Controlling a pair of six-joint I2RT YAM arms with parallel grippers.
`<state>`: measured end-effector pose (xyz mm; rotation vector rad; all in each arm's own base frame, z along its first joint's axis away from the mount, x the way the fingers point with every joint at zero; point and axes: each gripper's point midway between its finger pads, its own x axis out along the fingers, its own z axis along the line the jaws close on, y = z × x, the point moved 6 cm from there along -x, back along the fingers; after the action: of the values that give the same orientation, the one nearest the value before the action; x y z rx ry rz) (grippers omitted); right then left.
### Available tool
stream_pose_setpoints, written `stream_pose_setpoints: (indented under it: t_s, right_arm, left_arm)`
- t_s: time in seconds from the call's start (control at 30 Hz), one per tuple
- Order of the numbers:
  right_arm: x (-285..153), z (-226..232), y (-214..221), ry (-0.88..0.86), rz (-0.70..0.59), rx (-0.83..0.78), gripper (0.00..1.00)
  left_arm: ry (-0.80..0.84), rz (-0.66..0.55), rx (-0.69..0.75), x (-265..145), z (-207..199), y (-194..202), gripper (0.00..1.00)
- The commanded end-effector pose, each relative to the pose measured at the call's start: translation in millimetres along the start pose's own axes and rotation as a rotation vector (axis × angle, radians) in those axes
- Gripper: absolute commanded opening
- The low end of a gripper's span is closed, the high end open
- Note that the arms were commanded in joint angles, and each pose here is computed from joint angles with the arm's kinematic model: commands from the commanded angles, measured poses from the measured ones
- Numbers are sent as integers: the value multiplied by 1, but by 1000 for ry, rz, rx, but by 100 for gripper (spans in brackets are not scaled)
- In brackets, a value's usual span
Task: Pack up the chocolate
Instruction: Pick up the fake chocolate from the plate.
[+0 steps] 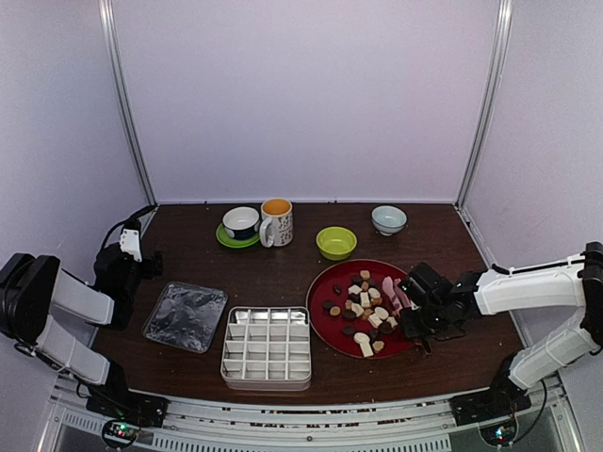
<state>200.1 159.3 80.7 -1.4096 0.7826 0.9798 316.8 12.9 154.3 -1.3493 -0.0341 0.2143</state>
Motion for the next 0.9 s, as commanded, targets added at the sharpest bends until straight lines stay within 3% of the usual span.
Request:
stream_pose_setpoints:
  t_s: [0.0, 0.3, 0.87]
  right_arm:
    - [-2, -2, 0, 2, -10, -9, 30]
    - [-27, -6, -13, -19, -116, -3, 21]
    - [-46, -4, -22, -70, -182, 1, 18]
  left_arm:
    - [-23, -36, -10, 3, 5, -10, 98]
    - [-24, -38, -10, 3, 5, -10, 98]
    - [-23, -37, -10, 3, 5, -10, 98]
